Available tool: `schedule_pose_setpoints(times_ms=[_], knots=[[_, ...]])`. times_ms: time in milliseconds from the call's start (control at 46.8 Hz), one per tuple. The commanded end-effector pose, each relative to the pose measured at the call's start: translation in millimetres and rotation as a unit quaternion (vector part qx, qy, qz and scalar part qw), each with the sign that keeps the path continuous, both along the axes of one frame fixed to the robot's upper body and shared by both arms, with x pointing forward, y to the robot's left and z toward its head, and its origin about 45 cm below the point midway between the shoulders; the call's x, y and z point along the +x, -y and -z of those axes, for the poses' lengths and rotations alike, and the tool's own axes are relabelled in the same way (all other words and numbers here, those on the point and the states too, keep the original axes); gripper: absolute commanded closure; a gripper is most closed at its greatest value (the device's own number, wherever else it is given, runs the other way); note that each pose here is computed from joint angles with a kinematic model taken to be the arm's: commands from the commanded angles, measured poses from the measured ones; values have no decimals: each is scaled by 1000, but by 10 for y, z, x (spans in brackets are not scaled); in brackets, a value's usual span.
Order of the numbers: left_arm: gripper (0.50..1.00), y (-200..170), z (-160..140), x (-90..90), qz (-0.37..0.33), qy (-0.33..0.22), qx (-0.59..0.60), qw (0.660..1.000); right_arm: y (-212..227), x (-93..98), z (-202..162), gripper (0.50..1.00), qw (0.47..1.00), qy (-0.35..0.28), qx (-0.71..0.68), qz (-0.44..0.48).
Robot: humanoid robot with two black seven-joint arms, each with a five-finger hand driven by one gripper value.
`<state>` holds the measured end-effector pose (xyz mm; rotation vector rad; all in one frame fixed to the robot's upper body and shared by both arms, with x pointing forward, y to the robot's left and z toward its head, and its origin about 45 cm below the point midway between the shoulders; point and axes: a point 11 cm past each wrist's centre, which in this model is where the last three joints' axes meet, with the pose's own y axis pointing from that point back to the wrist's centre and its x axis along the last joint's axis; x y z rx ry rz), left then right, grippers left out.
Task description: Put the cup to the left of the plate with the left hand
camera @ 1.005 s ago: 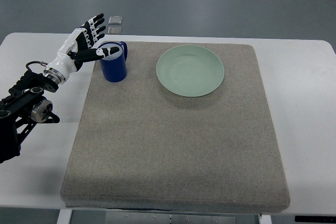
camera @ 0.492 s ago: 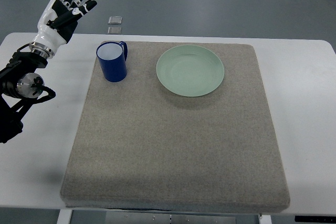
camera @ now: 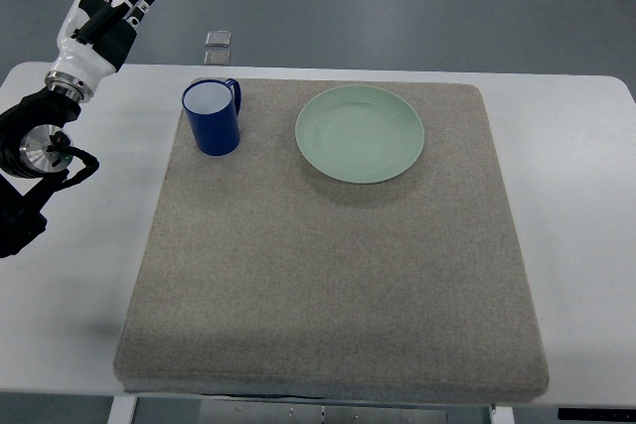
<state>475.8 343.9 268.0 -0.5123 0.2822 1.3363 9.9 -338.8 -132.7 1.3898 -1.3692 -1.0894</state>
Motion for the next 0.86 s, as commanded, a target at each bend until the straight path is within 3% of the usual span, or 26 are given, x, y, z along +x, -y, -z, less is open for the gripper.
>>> schedule_pose_setpoints(times_ms=[0,684,834], knots=[[500,12,57,7,-1,-5,-2,1000,0,0,0,568,1000,0,0,0],[500,66,-7,53,0,2,-5,1000,-4,1,0,568,1000,0,1,2],[500,64,-44,68,0,5,-4,1000,-274,31,17,568,999,-1,48,-4]])
